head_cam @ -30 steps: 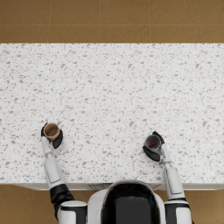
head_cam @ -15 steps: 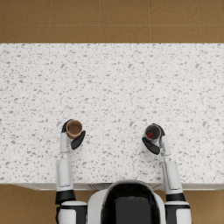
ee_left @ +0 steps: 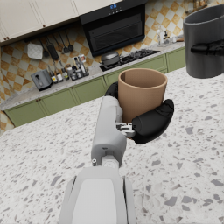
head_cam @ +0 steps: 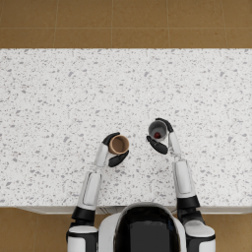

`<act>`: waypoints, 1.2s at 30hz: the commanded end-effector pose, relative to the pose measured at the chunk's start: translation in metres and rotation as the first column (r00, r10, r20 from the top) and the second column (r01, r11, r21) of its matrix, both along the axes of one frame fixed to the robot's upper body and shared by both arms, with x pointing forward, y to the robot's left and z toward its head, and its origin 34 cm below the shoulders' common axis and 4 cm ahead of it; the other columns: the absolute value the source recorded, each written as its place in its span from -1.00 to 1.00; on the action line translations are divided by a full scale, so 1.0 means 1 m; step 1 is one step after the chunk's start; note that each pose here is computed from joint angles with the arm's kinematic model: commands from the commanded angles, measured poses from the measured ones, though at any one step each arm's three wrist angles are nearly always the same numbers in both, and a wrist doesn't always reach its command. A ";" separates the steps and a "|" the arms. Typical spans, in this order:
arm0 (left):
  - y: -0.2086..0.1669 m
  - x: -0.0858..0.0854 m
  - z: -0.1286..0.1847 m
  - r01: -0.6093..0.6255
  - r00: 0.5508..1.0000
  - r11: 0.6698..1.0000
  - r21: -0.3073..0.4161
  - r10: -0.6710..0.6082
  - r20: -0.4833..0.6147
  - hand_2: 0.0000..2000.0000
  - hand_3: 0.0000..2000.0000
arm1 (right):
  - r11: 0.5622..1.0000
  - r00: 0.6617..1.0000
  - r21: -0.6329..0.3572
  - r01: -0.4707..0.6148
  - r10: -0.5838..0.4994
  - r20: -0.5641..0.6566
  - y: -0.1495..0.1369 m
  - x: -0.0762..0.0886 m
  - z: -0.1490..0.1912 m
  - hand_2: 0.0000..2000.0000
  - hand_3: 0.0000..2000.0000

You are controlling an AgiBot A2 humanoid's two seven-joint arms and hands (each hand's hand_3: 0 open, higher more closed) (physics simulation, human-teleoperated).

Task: Pick up two cups and pour the berry on the right into the cup on the left

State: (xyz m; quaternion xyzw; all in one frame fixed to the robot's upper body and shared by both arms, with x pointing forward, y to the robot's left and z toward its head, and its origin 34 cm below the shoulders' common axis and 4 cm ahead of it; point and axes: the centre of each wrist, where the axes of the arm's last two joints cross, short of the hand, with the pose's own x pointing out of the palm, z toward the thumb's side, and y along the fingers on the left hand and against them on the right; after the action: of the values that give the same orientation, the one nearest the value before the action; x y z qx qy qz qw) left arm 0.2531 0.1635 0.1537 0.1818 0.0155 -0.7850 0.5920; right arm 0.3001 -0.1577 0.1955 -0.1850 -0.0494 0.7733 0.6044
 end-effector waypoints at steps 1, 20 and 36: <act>-0.012 0.001 0.006 0.038 0.999 0.999 -0.005 -0.038 0.022 1.00 0.28 | 1.000 0.997 -0.018 -0.021 0.023 0.075 0.012 0.007 0.023 1.00 0.28; -0.024 0.002 0.001 0.050 0.999 0.998 -0.026 -0.050 0.001 1.00 0.28 | 0.854 0.935 -0.478 0.206 -0.026 0.355 0.039 -0.005 0.055 1.00 0.28; -0.024 0.008 -0.001 0.023 1.000 0.998 -0.051 -0.024 -0.014 1.00 0.28 | 0.540 0.821 -0.681 0.495 -0.034 0.570 0.047 -0.021 0.068 1.00 0.28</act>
State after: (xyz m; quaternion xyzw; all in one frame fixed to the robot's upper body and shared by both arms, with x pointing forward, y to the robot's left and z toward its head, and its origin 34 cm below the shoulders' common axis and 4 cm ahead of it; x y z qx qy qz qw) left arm 0.2586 0.1402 0.1480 0.1564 0.0049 -0.7955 0.5854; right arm 0.2816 -0.1142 0.2546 -0.6337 0.2073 0.5252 0.5288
